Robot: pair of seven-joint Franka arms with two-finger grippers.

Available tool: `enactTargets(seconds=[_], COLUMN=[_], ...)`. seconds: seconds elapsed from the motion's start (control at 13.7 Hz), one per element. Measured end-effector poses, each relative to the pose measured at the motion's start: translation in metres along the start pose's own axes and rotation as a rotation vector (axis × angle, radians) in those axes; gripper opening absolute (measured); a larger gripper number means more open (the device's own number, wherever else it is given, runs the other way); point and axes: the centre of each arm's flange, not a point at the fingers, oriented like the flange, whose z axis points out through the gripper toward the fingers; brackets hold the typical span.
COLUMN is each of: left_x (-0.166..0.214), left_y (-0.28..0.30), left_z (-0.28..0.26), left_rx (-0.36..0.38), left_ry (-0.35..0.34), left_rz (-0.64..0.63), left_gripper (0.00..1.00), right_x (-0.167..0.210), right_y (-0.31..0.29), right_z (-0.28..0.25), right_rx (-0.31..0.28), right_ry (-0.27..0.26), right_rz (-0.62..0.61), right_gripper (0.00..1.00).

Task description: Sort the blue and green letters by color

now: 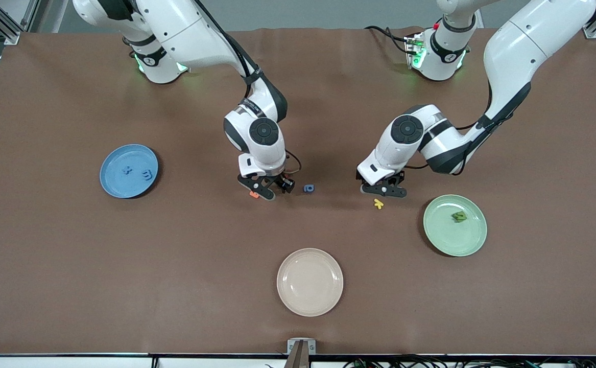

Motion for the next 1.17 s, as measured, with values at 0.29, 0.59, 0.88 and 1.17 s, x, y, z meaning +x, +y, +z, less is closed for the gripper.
enactTargets(seconds=[0.29,0.59,0.88,1.17], left_x=[-0.012,-0.026,-0.032,-0.033], left_y=[0.014,0.033,0.034,0.035], left_z=[0.005,0.011,0.018,0.024], left_rx=[-0.006,-0.013,0.005,-0.014], left_ry=[-0.009,-0.02,-0.012,-0.015], left_rz=[0.028,0.049,0.088,0.093], left_gripper=[0.71,0.71,0.7,0.7], right_x=[-0.001,-0.002,-0.006,-0.014], right_y=[-0.003,-0.003,-0.004,-0.006], right_z=[0.0,0.0,0.0,0.0], right_rx=[0.005,0.005,0.005,0.006], right_ry=[0.0,0.0,-0.001,-0.002], right_rz=[0.0,0.004,0.015,0.011], right_gripper=[0.57,0.57,0.57,0.57])
